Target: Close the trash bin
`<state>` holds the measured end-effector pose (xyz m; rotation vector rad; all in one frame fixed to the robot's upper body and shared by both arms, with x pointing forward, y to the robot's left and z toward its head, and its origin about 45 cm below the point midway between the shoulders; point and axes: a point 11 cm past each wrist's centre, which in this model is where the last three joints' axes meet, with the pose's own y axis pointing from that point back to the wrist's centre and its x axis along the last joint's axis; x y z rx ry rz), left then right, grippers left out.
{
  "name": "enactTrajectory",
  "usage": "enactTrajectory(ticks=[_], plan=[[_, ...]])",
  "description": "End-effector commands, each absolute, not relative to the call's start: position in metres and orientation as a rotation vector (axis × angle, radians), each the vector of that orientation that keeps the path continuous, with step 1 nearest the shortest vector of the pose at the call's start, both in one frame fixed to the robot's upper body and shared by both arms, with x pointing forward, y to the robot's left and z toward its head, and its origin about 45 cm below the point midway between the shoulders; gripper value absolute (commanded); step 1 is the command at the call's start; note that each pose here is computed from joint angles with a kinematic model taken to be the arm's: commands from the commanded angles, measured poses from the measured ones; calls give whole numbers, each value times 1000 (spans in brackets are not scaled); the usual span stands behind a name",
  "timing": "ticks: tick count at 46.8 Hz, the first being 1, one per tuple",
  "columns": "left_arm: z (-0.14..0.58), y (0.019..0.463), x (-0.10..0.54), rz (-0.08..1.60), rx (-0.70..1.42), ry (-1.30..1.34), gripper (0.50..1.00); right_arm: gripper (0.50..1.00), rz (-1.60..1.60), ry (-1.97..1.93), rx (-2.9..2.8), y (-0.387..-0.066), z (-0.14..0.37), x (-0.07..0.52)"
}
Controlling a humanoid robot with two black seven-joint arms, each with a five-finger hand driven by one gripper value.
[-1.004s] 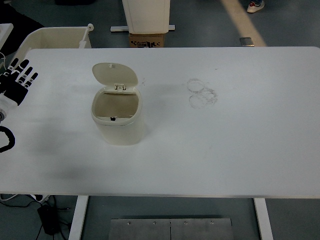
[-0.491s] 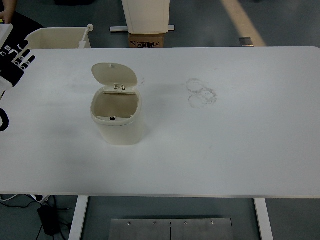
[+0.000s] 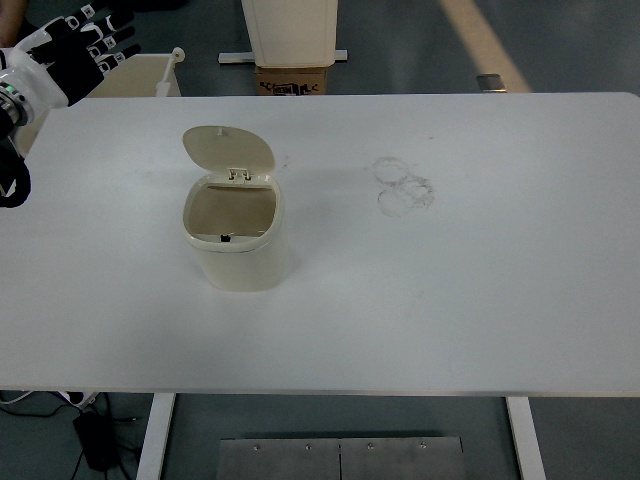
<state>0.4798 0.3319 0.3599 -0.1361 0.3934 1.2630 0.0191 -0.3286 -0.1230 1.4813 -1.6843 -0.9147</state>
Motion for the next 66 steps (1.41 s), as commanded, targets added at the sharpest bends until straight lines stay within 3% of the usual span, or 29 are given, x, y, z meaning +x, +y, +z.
enactTrajectory(ticks=[1, 10, 22, 44, 66], plan=[[374, 318, 483, 1227, -88, 351, 1000, 993, -915, -1685, 1481, -329, -123, 19], [411, 286, 485, 1134, -8, 223, 1000, 991, -916, -1686, 1480, -329, -123, 19], [415, 247, 473, 982, 263, 23, 1000, 991, -915, -1685, 1481, -329, -123, 19], [376, 230, 443, 718, 665, -158, 1000, 991, -908, -1692, 1492, -328, -122, 26], [395, 206, 419, 554, 763, -236, 1000, 991, -902, -1696, 1499, -328, -122, 31]])
